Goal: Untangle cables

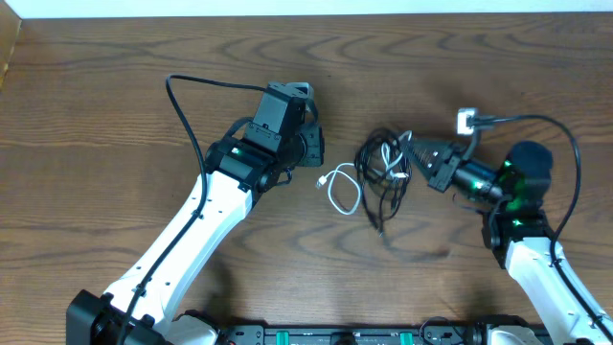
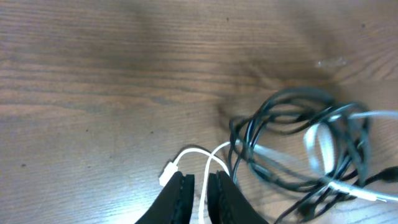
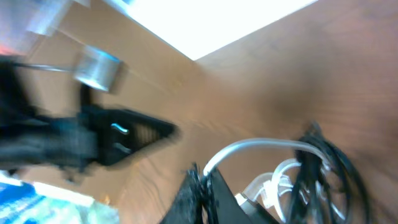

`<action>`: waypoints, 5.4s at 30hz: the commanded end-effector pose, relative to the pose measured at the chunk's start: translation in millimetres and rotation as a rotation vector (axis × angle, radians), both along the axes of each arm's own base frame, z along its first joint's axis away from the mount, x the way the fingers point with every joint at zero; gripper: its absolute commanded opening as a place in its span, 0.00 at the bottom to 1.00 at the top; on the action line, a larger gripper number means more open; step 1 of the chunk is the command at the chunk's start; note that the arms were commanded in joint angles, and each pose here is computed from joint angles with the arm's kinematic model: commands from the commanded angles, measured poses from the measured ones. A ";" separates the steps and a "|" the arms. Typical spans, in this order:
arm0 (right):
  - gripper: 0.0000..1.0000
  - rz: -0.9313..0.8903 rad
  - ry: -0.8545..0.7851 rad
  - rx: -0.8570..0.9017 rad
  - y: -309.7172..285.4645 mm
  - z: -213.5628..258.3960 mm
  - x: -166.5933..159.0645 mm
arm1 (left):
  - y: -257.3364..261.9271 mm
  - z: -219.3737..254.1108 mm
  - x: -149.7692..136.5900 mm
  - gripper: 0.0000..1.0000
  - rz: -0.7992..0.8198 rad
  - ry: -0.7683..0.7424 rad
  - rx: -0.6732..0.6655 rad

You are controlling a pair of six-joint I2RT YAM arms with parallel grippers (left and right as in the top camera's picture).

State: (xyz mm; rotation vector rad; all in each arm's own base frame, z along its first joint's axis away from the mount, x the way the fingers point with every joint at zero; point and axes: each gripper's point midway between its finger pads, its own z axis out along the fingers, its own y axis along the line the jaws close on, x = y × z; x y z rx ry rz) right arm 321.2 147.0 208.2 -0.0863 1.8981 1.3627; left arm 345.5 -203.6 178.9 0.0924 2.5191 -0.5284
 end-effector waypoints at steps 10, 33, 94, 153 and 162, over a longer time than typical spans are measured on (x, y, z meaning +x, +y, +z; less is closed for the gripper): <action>0.01 0.077 -0.080 0.212 2.2 71.9 -11.6 | -28.9 14.1 -14.9 0.57 -0.230 -0.026 -0.088; 0.01 0.120 0.329 0.458 -20.2 83.6 -22.8 | -77.3 10.8 -41.7 0.78 -0.852 -0.256 -0.118; 0.44 0.096 -0.012 0.079 14.3 22.8 -12.0 | -37.8 -5.0 15.6 0.07 -0.256 0.080 -0.340; 0.06 -0.124 -0.196 0.131 -123.9 83.0 -10.6 | -36.6 -43.7 2.3 0.07 -0.215 0.008 0.075; 0.51 0.052 0.035 0.155 -74.0 29.9 -14.2 | -82.9 -18.3 -18.2 0.08 -0.388 0.038 -0.192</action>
